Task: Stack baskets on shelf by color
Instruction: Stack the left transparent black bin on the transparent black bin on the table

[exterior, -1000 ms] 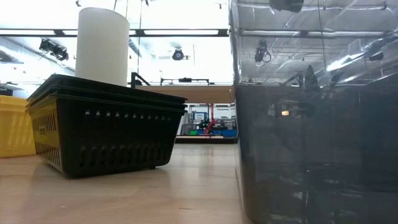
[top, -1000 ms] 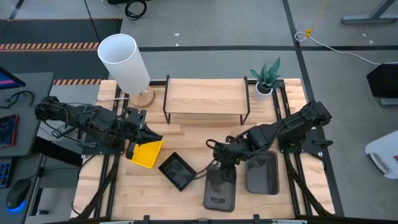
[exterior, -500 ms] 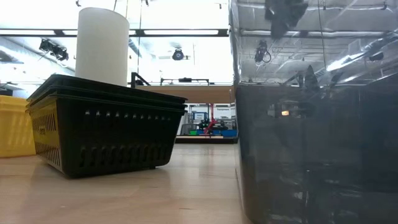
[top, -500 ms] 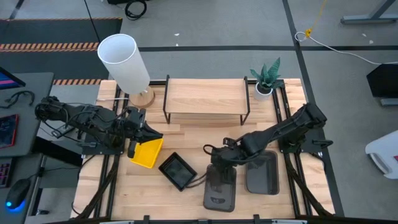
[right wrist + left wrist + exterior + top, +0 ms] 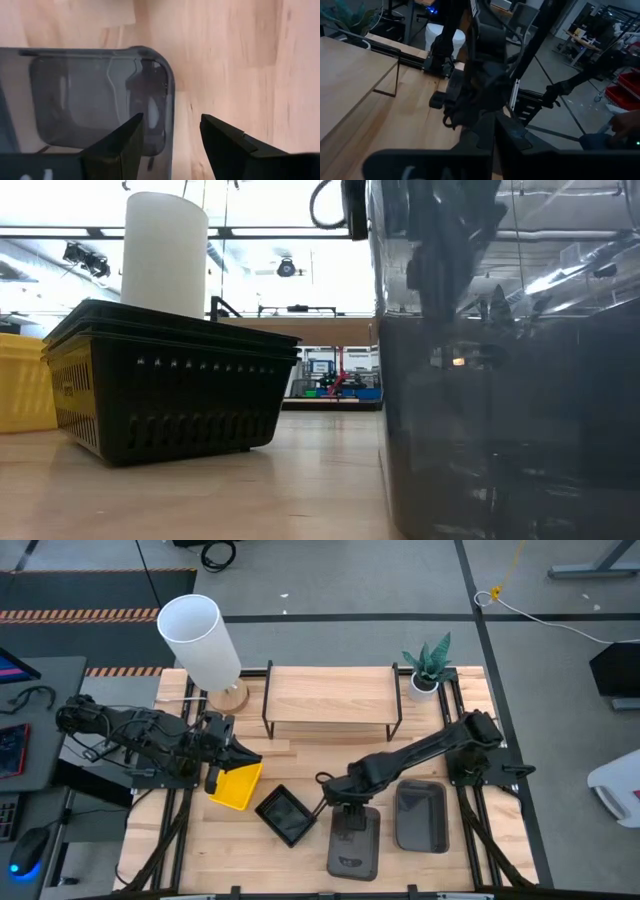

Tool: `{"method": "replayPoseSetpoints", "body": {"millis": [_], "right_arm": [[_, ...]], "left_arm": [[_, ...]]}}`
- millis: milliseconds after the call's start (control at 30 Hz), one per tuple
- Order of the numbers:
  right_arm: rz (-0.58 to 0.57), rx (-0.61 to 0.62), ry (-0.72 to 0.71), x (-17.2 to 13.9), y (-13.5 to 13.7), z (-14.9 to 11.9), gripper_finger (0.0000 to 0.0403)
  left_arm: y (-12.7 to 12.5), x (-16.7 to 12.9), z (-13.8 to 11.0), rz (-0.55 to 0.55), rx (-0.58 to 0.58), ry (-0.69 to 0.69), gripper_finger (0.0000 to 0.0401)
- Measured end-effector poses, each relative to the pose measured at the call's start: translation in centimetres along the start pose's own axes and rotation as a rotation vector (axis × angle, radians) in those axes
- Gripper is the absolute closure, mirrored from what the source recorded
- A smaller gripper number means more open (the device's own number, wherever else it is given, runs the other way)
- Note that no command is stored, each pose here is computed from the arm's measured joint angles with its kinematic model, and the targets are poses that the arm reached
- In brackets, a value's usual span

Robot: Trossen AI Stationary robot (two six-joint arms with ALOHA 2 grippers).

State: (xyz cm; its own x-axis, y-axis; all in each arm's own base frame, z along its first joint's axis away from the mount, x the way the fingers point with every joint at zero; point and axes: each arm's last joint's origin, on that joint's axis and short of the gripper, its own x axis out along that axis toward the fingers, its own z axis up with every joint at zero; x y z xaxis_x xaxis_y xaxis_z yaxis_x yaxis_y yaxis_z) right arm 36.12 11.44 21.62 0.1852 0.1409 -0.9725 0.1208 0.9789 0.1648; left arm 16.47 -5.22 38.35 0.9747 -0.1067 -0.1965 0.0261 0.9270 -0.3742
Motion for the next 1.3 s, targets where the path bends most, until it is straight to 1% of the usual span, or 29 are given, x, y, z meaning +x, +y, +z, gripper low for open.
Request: {"method": "replayPoseSetpoints", "body": {"millis": [233,367,467,567,700,833,967,1000,1133,1233,1300], "right_arm": [[-0.010,-0.016,0.057,2.2,-0.7,0.5,0.0205],[-0.004,-0.048,0.051,3.0,-0.6,0.8,0.0206],[-0.007,-0.067,0.052,3.5,-0.6,0.8,0.0217],[-0.013,-0.065,0.066,3.9,-0.8,0.8,0.0239],[-0.014,-0.063,0.076,4.6,-1.0,0.6,0.0279],[-0.010,-0.078,0.087,5.1,-1.1,0.5,0.0326],[-0.009,-0.079,0.081,5.0,-1.0,0.5,0.0383],[-0.008,-0.080,0.080,5.0,-1.0,0.5,0.0391],[0.021,-0.081,0.113,4.6,-0.9,0.5,0.0389],[0.045,-0.101,0.146,3.6,-0.6,0.6,0.0395],[0.058,-0.119,0.144,2.7,-0.4,0.9,0.0396]], "left_arm": [[0.0,0.0,0.0,0.002,0.003,0.004,0.0386],[0.0,0.0,0.0,0.001,0.003,0.002,0.0380],[0.0,0.0,0.0,0.001,0.003,0.003,0.0379],[0.0,0.0,0.0,0.002,0.000,0.002,0.0382],[0.0,0.0,0.0,0.001,-0.002,0.003,0.0388],[0.0,0.0,0.0,0.001,-0.002,0.003,0.0388],[0.0,0.0,0.0,0.002,-0.001,0.005,0.0381],[0.0,0.0,-0.1,0.004,-0.001,0.008,0.0379],[0.0,0.0,-0.1,0.005,-0.001,0.010,0.0377],[0.0,0.0,-0.1,0.004,-0.001,0.010,0.0380],[0.0,0.0,-0.1,0.004,-0.017,0.010,0.0384]]}}
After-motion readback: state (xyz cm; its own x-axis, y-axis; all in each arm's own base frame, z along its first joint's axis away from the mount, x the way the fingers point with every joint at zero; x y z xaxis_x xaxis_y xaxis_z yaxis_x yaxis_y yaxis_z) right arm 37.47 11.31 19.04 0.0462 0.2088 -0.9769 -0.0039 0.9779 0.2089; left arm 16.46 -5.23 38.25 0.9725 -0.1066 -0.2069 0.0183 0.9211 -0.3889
